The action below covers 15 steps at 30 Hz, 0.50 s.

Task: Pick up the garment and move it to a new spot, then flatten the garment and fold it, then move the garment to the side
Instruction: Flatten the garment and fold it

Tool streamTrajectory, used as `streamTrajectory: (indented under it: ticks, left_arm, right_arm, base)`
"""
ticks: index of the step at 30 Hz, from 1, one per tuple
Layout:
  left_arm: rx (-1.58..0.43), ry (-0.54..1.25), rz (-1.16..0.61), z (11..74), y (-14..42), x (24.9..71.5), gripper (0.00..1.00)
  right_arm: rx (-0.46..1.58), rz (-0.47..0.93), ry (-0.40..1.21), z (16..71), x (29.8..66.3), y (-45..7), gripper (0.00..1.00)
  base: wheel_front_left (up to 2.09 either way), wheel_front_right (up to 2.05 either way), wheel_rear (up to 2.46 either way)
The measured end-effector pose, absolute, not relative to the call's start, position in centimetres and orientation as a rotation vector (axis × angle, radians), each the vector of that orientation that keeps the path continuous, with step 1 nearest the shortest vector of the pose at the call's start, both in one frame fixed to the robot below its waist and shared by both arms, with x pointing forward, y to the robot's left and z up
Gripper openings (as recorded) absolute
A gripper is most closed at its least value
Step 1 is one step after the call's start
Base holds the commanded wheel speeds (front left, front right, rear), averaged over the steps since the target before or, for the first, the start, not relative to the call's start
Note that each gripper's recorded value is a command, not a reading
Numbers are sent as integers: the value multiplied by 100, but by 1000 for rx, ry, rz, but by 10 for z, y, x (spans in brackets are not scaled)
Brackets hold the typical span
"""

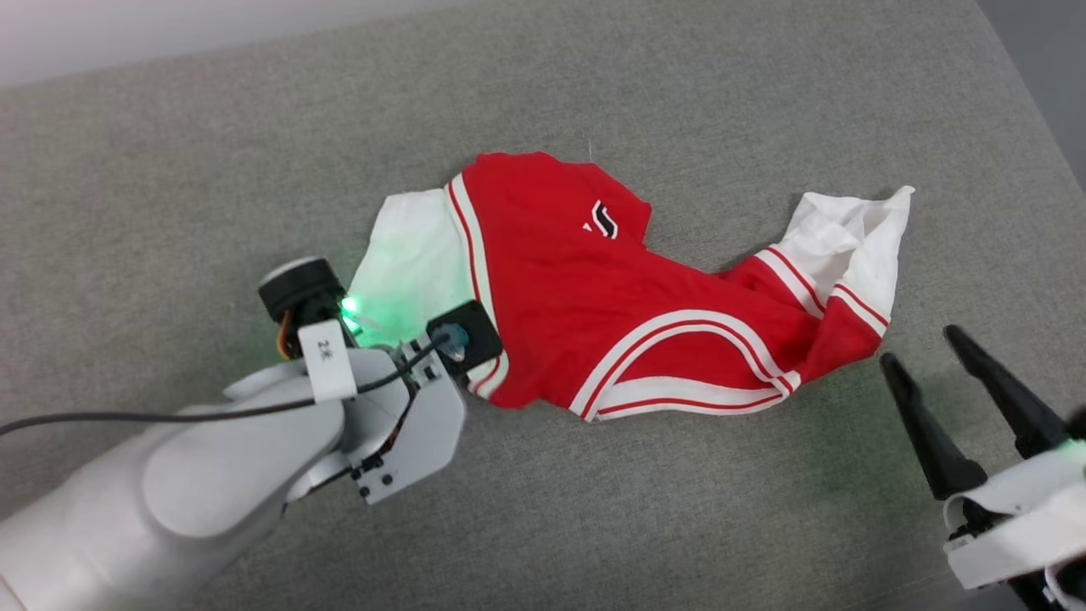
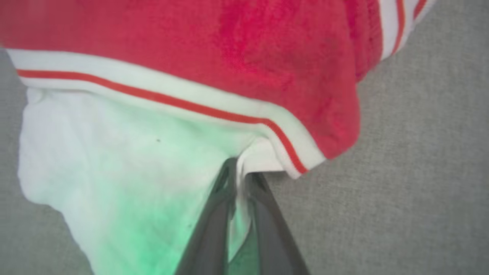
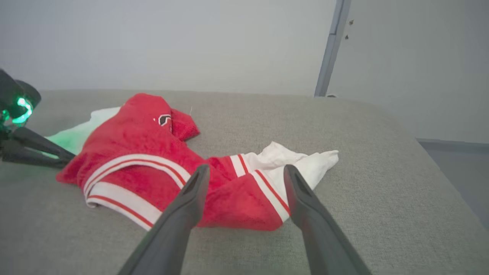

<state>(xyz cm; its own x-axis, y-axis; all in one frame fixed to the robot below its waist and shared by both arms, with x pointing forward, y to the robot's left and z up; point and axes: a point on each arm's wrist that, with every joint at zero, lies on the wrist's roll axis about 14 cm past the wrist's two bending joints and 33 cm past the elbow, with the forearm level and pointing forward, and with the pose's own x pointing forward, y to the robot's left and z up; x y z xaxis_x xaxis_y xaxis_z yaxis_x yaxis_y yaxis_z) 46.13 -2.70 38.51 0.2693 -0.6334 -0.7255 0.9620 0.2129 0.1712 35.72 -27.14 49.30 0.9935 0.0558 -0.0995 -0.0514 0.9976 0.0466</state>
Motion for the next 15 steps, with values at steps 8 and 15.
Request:
streamTrajectory:
  ticks: [8,15]
  left_arm:
    - [666,578,-1202,382,-30,463,0]
    - [644,575,-1209,381,-31,460,0]
  right_arm:
    - [-34,104,478,458,371,-300,100]
    - [23,101,709,450,404,-314,100]
  base:
    - [0,0,0]
    - [0,0,0]
